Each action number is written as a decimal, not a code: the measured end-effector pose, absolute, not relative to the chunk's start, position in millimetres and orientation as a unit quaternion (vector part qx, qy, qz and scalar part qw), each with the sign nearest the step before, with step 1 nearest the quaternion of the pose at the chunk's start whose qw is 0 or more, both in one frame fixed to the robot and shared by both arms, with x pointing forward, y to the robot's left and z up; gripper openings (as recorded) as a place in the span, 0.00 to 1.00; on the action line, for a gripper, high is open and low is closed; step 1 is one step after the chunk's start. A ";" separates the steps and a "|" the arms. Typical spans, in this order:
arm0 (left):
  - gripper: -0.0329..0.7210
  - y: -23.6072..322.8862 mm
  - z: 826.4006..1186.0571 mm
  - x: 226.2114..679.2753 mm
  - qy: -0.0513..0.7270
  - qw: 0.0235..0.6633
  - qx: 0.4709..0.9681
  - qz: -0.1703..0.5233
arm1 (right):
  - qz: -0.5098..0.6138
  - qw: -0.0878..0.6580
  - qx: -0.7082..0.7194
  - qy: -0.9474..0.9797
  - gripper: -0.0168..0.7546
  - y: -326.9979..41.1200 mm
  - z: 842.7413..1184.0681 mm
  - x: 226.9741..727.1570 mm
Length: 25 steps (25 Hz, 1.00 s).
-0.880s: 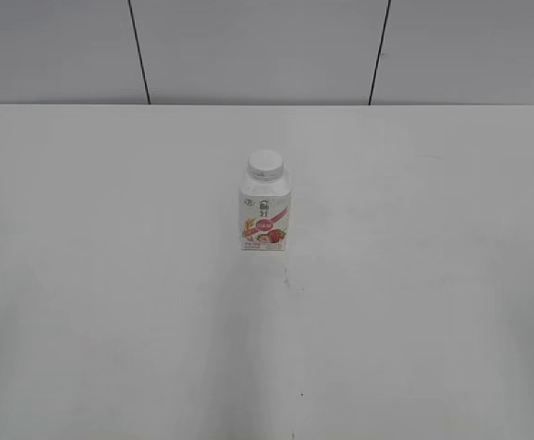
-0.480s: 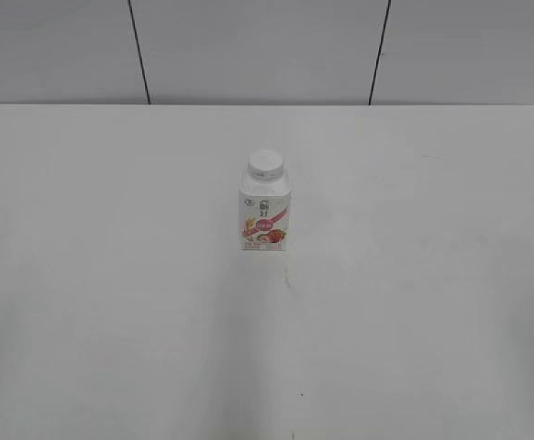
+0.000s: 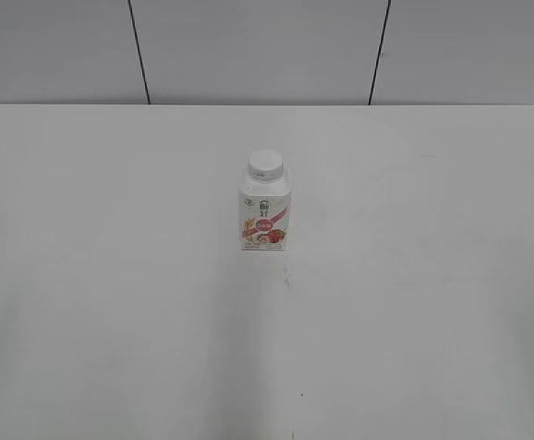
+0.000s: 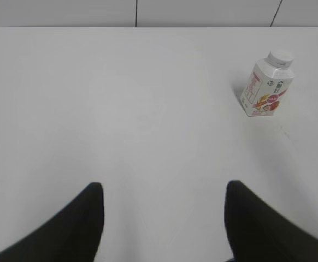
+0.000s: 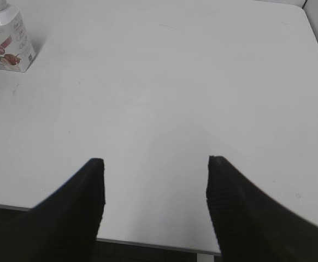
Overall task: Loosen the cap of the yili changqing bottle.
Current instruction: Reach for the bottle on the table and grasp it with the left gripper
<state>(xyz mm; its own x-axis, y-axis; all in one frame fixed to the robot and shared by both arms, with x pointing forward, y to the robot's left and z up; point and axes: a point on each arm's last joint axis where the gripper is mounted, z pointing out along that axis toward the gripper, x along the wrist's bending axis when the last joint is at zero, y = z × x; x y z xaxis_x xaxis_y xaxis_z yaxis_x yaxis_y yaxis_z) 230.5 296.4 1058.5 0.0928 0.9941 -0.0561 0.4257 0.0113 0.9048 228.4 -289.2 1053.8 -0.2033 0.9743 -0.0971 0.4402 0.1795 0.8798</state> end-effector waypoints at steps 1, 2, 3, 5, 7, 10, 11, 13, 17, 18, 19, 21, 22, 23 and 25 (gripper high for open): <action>0.62 296.4 1058.5 230.5 0.579 0.413 0.613 0.344 | 0.374 0.357 0.520 0.680 0.63 -289.2 1053.8 228.4; 0.62 296.4 1058.5 230.5 0.579 0.413 0.613 0.344 | 0.374 0.357 0.520 0.680 0.63 -289.2 1053.8 228.4; 0.62 296.4 1058.5 230.5 0.579 0.413 0.613 0.344 | 0.374 0.357 0.520 0.680 0.63 -289.2 1053.8 228.4; 0.62 296.2 1058.5 230.5 0.579 0.414 0.613 0.343 | 0.374 0.357 0.520 0.680 0.63 -289.2 1053.8 228.4; 0.62 294.7 1058.6 230.4 0.578 0.420 0.613 0.336 | 0.374 0.357 0.520 0.680 0.63 -289.2 1053.8 228.4; 0.62 293.4 1059.2 230.5 0.577 0.428 0.612 0.331 | 0.374 0.357 0.520 0.680 0.63 -289.2 1053.8 228.4; 0.62 293.1 1060.9 230.1 0.575 0.432 0.610 0.333 | 0.374 0.357 0.520 0.680 0.63 -289.2 1053.8 228.4; 0.62 292.1 1067.2 229.5 0.564 0.447 0.605 0.341 | 0.374 0.357 0.520 0.680 0.63 -289.2 1053.8 228.4; 0.62 287.8 1085.7 237.6 0.528 0.478 0.605 0.358 | 0.374 0.357 0.520 0.680 0.63 -289.2 1053.8 228.4; 0.62 286.4 1090.3 241.6 0.518 0.482 0.608 0.361 | 0.374 0.357 0.520 0.680 0.63 -289.2 1053.8 228.4; 0.62 285.6 1094.5 246.4 0.506 0.483 0.612 0.368 | 0.374 0.357 0.520 0.680 0.63 -289.2 1053.8 228.4; 0.62 283.7 1100.1 257.7 0.493 0.488 0.616 0.373 | 0.374 0.357 0.520 0.680 0.63 -289.2 1053.8 228.4; 0.62 283.3 1103.2 265.2 0.491 0.492 0.613 0.376 | 0.374 0.357 0.520 0.680 0.63 -289.2 1053.8 228.4; 0.62 283.3 1106.4 273.2 0.490 0.496 0.607 0.381 | 0.374 0.357 0.520 0.680 0.63 -289.2 1053.8 228.4; 0.62 283.7 1111.1 289.9 0.490 0.498 0.600 0.390 | 0.374 0.357 0.520 0.680 0.63 -289.2 1053.8 228.4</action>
<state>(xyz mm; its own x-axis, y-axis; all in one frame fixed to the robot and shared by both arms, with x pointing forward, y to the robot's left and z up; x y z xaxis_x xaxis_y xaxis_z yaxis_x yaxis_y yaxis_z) 289.9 283.7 1111.1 0.2160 0.9762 -0.0194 0.1994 -0.0246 0.9796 228.4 -289.2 1053.8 -0.2033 0.9743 -0.0971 0.4402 0.1795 0.8798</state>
